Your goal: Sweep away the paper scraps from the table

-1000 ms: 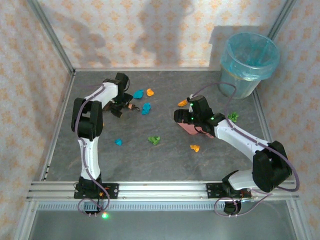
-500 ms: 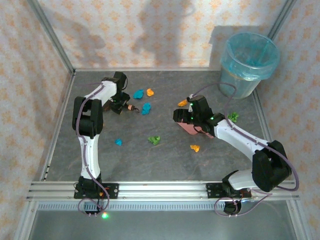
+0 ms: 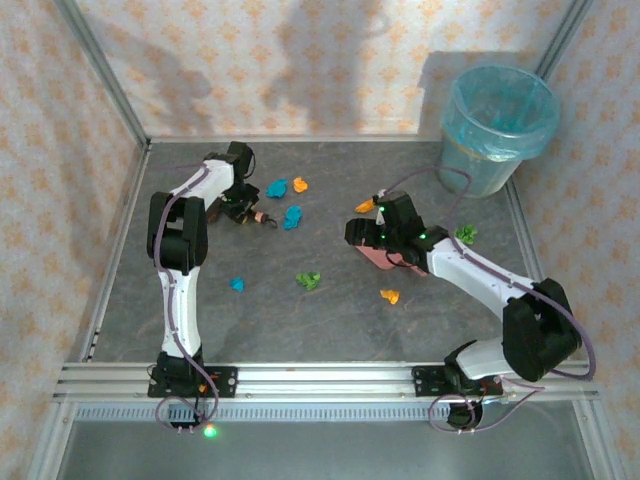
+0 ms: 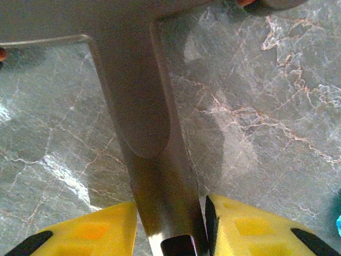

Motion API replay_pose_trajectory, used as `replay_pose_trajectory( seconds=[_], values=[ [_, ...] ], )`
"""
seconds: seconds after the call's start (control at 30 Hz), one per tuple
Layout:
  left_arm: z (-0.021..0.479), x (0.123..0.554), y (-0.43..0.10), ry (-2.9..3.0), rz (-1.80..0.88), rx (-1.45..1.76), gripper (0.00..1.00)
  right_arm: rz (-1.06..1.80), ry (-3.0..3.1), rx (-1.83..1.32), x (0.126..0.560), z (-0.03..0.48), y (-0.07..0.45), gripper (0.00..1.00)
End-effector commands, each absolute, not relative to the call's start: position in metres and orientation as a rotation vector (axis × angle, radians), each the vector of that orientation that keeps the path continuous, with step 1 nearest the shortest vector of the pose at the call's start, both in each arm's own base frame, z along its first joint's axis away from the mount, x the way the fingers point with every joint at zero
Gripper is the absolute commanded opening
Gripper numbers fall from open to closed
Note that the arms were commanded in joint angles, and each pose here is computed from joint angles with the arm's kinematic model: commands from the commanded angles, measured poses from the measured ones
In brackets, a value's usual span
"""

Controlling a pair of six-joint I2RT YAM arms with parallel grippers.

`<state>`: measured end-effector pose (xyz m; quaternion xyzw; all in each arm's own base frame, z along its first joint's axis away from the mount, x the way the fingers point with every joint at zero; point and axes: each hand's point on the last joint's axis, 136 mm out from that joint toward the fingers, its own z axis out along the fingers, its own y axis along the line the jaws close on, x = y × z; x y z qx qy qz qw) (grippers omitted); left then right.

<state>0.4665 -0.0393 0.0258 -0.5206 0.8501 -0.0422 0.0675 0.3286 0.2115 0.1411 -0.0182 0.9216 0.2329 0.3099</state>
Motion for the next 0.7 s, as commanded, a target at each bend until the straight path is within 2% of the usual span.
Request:
replay_pose_trajectory(
  seconds=[0.0, 0.2, 0.4, 0.57, 0.67],
  values=[
    [0.022, 0.46, -0.035, 2.607, -0.106, -1.553, 0.34, 0.645, 2.416, -0.037, 0.332, 0.146, 0.217, 0.78],
    [0.023, 0.458, -0.035, 2.639, -0.094, -1.514, 0.22, 0.666, 2.423, -0.021, 0.331, 0.146, 0.219, 0.78],
    [0.029, 0.456, -0.034, 2.658, -0.085, -1.462, 0.0, 0.667, 2.429, -0.001, 0.331, 0.147, 0.218, 0.78],
    [0.048, 0.451, -0.033, 2.648, -0.094, -1.39, 0.0, 0.686, 2.434, 0.04, 0.331, 0.149, 0.218, 0.78],
    [0.076, 0.446, -0.032, 2.603, -0.109, -1.308, 0.0, 0.709, 2.436, 0.093, 0.332, 0.152, 0.219, 0.77]
  ],
)
